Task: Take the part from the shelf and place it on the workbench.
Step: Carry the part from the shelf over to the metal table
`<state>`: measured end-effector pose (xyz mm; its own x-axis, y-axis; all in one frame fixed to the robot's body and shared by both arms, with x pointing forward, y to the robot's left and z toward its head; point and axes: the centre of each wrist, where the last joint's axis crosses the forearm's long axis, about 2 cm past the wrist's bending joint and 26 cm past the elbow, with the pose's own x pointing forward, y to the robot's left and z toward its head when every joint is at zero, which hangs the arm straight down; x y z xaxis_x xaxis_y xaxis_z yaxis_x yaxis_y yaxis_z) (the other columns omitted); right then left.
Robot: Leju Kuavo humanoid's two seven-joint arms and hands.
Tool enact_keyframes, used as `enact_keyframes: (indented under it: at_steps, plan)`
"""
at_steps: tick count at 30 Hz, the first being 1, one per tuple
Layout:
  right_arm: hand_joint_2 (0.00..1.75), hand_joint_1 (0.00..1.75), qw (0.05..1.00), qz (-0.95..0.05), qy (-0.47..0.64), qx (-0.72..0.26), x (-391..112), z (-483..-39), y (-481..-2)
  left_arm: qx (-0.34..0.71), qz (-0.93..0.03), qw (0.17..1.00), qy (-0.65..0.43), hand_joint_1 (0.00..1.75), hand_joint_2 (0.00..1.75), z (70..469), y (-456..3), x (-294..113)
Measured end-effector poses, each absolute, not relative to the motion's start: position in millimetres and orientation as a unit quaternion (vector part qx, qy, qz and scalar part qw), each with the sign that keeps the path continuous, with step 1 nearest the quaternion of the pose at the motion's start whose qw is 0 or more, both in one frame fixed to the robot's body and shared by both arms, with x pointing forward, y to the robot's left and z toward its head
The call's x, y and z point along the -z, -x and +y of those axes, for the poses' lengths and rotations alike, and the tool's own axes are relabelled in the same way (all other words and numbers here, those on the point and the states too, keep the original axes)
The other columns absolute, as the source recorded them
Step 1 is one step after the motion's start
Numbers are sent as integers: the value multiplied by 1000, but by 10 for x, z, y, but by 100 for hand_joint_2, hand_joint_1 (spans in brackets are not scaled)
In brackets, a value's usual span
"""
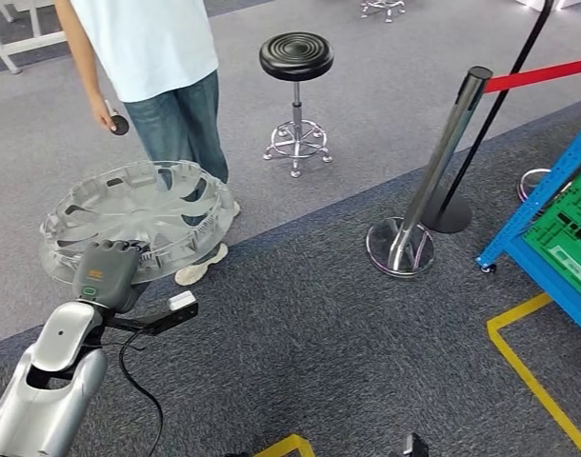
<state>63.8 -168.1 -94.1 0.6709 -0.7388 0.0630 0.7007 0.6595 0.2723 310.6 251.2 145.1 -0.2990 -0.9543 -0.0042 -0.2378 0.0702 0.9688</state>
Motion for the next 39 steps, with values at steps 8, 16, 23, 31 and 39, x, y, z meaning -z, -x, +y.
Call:
enact_keyframes:
  at_steps: [8, 16, 23, 31, 39]
  plan:
    - [0, 0, 906, -92, -116, 396, 935, -1681, -673, 491, -637, 365, -469, 175, 175, 2488, -3100, -1450]
    - [0, 0, 906, -89, -119, 395, 938, -1679, -652, 490, -638, 366, -468, 175, 175, 2473, -3101, -1453]
    - [0, 0, 907, -87, -124, 392, 933, -1655, -647, 490, -637, 366, -469, 175, 175, 2523, -3107, -1452]
    - [0, 0, 909, -92, -127, 387, 933, -1661, -655, 471, -662, 377, -444, 175, 175, 2669, -3196, -1533]
    - [0, 0, 909, -97, -134, 383, 930, -1667, -682, 436, -681, 375, -454, 175, 175, 2882, -3393, -1827]
